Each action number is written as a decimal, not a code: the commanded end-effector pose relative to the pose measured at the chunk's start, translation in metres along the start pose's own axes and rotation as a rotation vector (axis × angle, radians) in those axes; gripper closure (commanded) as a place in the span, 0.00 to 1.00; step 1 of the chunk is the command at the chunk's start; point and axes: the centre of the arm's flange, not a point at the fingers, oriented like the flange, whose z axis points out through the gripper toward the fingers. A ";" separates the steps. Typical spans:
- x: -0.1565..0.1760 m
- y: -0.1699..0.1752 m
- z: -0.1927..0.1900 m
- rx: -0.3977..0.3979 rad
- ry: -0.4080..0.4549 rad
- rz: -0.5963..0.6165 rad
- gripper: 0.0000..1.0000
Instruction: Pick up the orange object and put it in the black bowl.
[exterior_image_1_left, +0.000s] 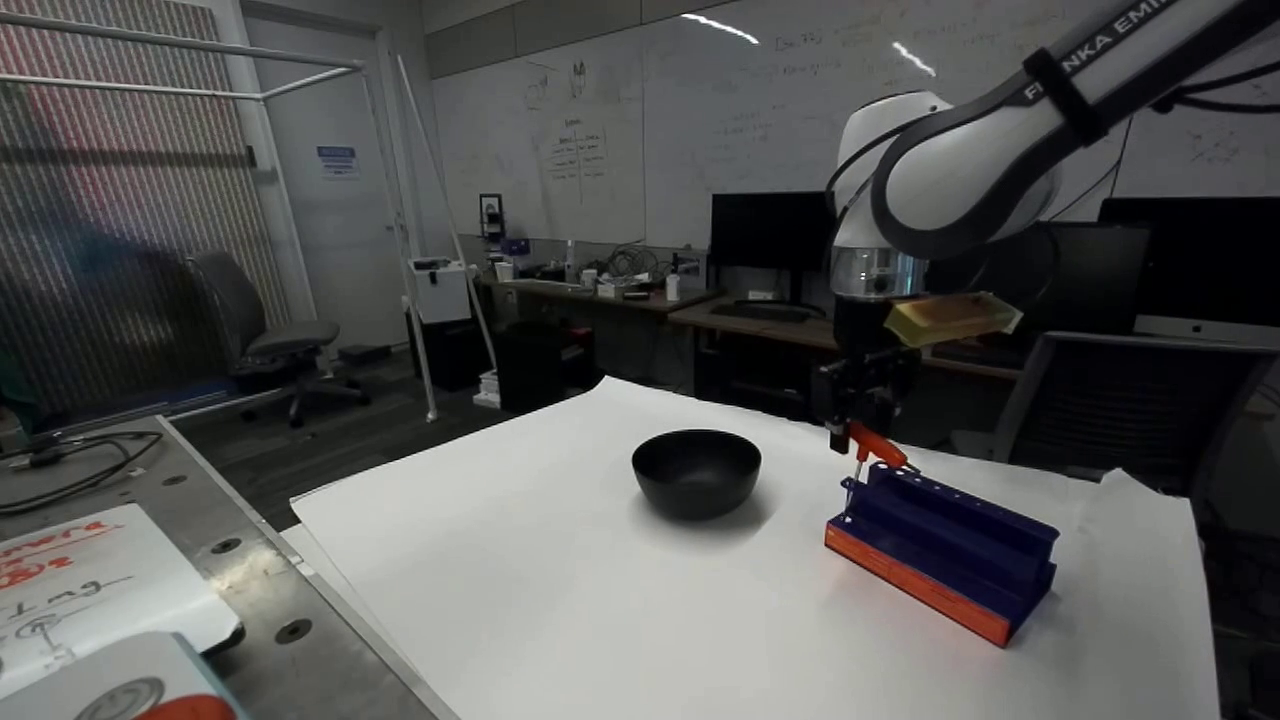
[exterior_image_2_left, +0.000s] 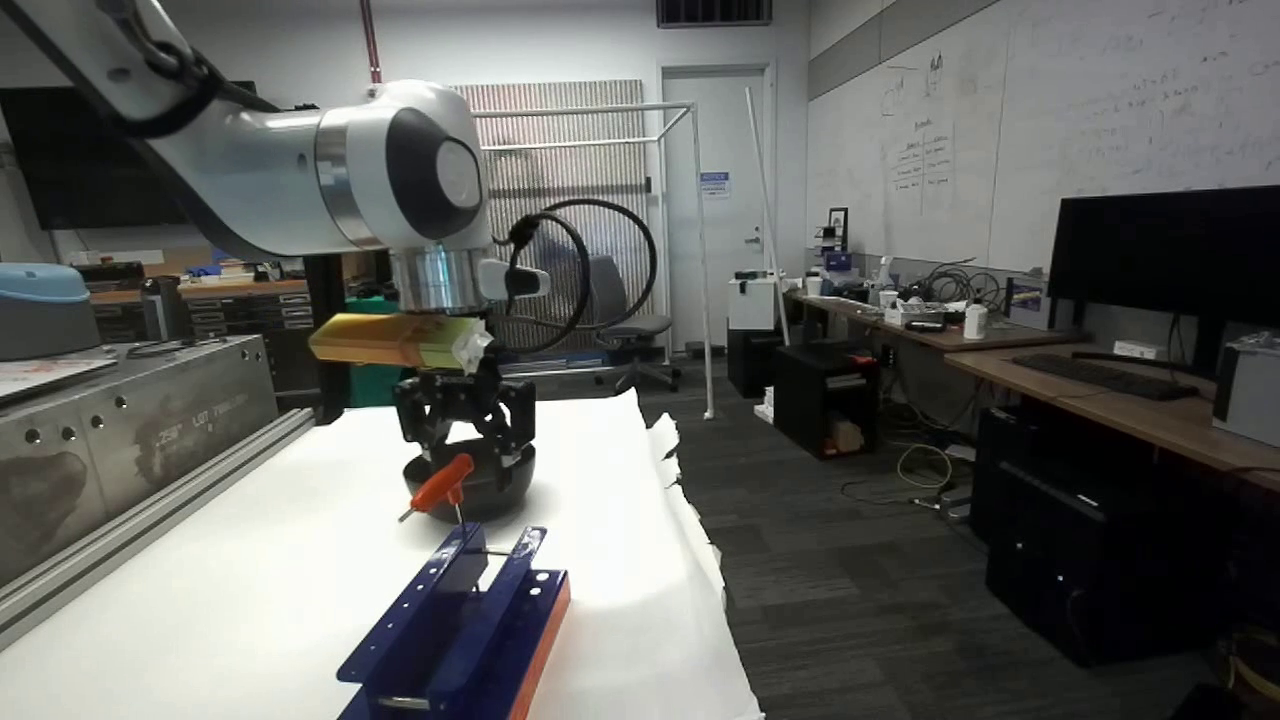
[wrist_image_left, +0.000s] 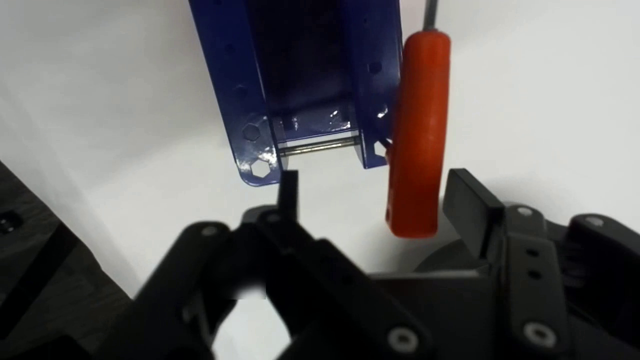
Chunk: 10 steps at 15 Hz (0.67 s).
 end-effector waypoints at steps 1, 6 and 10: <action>0.011 -0.003 -0.009 0.016 -0.011 -0.017 0.58; -0.003 -0.009 -0.028 -0.008 -0.057 -0.041 0.95; -0.014 -0.020 -0.077 -0.045 -0.066 -0.056 0.94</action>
